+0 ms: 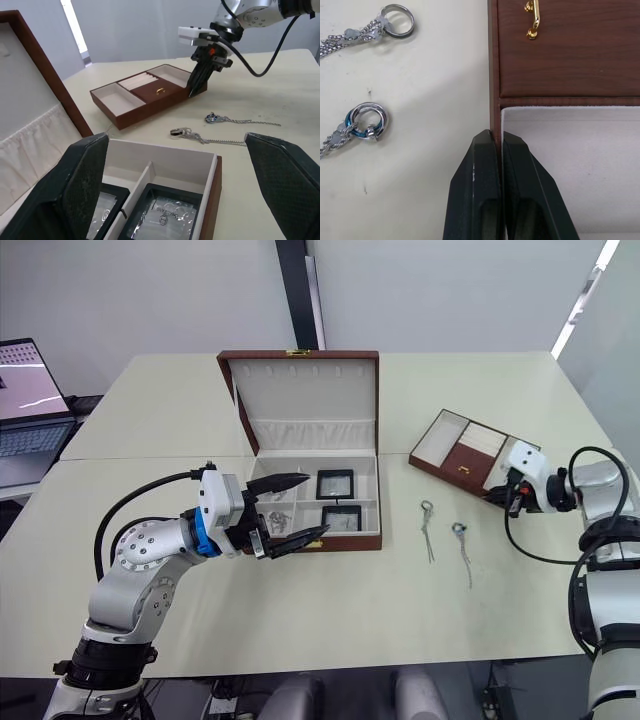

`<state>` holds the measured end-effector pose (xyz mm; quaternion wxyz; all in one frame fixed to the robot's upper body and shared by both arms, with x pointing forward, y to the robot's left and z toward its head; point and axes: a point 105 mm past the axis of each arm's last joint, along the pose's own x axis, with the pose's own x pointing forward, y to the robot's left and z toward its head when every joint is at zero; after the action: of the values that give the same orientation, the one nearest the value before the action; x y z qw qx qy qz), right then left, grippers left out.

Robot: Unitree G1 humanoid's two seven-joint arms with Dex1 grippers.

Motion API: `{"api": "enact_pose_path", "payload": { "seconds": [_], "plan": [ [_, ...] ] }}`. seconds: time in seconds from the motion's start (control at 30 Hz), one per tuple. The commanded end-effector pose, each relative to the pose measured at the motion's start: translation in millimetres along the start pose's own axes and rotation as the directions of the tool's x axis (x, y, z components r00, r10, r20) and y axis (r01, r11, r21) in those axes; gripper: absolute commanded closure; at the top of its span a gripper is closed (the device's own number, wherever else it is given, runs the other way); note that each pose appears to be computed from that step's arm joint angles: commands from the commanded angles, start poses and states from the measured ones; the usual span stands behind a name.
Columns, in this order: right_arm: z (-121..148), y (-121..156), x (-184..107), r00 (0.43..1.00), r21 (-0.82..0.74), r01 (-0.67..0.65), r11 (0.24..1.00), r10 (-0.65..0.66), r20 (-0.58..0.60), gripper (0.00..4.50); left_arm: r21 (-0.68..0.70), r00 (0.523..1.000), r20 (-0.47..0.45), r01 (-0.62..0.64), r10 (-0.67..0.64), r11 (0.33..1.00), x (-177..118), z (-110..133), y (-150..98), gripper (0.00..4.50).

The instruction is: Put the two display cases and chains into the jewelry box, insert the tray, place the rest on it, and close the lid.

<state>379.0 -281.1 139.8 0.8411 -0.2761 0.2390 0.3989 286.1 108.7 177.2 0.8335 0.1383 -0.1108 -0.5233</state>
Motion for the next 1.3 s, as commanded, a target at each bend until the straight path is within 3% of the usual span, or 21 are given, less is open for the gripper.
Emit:
{"api": "enact_pose_path", "payload": {
  "seconds": [0.03, 0.27, 0.6, 0.8, 1.0, 1.3],
  "plan": [
    [11, -1, -35, 0.998, -0.045, 0.020, 0.999, -0.017, 0.058, 4.49, 0.000, 0.999, 0.012, -0.041, 0.041, 0.999, -7, 0, -6, 0.00],
    [19, 46, -67, 0.998, -0.078, -0.052, 0.996, 0.055, 0.035, 4.49, -0.016, 0.992, 0.000, -0.123, 0.123, 0.992, -27, -2, -11, 0.00],
    [54, 113, -65, 0.971, -0.130, -0.224, 0.966, 0.233, 0.054, 4.49, -0.058, 0.959, -0.046, -0.283, 0.281, 0.957, -61, -7, -25, 0.00],
    [92, 140, -33, 0.927, -0.234, -0.318, 0.919, 0.353, 0.125, 4.49, -0.088, 0.893, -0.113, -0.446, 0.436, 0.890, -91, -18, -32, 0.00],
    [105, 146, -1, 0.914, -0.308, -0.369, 0.877, 0.402, 0.049, 4.49, -0.073, 0.829, -0.122, -0.557, 0.547, 0.828, -106, -17, -36, 0.00],
    [144, 153, 37, 0.900, -0.390, -0.380, 0.839, 0.432, 0.052, 4.49, -0.069, 0.753, -0.145, -0.655, 0.642, 0.752, -119, -19, -52, 0.00]
  ]
}}
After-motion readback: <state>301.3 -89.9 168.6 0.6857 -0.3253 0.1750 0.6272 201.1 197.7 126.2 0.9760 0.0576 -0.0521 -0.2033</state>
